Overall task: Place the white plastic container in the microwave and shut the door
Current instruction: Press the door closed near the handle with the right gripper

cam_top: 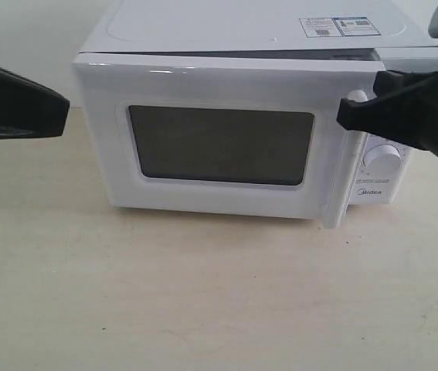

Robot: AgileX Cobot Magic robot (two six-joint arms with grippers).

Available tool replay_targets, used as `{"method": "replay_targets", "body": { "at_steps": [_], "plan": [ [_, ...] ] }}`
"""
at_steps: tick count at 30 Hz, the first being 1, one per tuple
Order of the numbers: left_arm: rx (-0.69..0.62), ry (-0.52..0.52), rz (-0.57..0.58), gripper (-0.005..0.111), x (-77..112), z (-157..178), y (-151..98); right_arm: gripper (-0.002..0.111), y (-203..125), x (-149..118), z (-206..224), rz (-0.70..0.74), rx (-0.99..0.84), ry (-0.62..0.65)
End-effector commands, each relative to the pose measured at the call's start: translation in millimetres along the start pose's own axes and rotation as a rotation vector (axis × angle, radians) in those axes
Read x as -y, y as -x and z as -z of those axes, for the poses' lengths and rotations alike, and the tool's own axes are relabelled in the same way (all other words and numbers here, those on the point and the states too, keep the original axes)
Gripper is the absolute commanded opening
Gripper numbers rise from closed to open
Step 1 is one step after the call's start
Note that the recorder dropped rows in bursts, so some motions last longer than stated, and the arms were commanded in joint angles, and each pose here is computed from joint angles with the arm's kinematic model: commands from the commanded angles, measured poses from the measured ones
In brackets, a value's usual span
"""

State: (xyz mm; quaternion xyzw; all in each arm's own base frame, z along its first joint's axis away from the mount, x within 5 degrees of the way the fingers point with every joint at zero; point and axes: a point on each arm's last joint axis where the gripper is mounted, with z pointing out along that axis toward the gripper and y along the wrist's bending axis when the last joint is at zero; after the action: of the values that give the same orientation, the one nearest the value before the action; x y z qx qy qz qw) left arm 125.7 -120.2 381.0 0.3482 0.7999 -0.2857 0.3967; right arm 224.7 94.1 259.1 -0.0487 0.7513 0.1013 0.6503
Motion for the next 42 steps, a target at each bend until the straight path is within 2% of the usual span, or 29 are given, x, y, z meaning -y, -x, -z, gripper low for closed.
{"method": "replay_targets", "body": {
  "at_steps": [1, 29, 36, 42],
  "plan": [
    [0.002, -0.006, 0.008, 0.004, 1.1, 0, -1, 0.000, -12, 0, -8, 0.016, -0.039, -0.018],
    [0.006, -0.004, 0.008, 0.004, 1.0, 0, 0, 0.000, -7, -10, -51, 0.008, 0.000, -0.042],
    [0.005, -0.001, 0.006, 0.004, 0.7, 0, -1, 0.000, -4, -9, -49, -0.004, 0.010, -0.048],
    [0.005, -0.001, 0.006, 0.004, 0.7, 0, -1, 0.000, 22, -3, -27, 0.004, 0.048, -0.080]
  ]
}}
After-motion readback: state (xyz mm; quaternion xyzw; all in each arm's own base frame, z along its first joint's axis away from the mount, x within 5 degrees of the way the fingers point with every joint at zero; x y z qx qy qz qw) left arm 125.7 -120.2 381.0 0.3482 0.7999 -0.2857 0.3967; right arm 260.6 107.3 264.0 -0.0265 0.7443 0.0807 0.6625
